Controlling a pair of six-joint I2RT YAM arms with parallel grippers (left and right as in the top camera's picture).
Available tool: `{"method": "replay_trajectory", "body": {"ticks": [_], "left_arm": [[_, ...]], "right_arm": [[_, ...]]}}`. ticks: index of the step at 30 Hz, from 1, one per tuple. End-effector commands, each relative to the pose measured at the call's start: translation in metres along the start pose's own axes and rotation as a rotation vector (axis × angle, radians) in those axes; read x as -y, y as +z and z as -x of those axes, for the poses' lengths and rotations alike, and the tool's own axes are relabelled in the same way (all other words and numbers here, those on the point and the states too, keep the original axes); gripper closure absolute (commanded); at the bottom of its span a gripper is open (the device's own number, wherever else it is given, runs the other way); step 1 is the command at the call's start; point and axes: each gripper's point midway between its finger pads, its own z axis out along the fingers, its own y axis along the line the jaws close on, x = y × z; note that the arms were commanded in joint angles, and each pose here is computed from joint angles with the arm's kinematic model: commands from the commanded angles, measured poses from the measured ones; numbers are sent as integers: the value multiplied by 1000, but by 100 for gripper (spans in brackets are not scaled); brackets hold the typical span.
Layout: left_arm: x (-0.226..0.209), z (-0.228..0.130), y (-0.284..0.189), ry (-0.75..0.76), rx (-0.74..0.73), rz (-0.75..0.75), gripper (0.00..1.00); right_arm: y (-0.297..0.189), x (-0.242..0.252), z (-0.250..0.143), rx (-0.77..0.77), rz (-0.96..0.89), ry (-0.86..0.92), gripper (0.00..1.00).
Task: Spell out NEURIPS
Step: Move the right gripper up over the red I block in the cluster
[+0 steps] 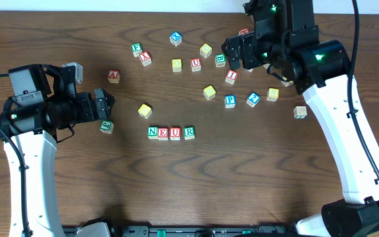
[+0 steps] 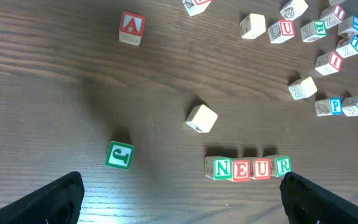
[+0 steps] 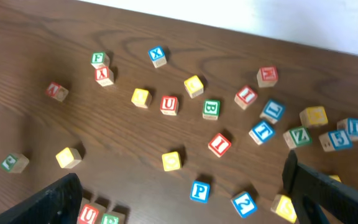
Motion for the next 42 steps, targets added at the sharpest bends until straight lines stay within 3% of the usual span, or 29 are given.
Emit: {"method": "replay_trajectory", "body": {"ticks": [1,6,10,16,18,25,32,42], "left_arm": [[0,7,-6,2,24,8,1],[0,7,-6,2,24,8,1],[0,7,-6,2,24,8,1],[0,7,-6,2,24,8,1],[0,7,-6,2,24,8,1],[0,7,-6,2,24,8,1],[0,7,-6,2,24,8,1],[0,7,-6,2,24,8,1]], "right_arm": [[-4,10,1,6,-103,53,1],[-1,9,-2,3,-159,87,3],[-2,22,-1,27,-250,200,15],[4,33,-3,49,-316,365,15],[11,37,-6,47,-337,399,10],[60,43,-28,-61,-376,447,4],[104,48,-42,-155,-435,550,15],[118,58,-57,-169,-527,703,19]]}}
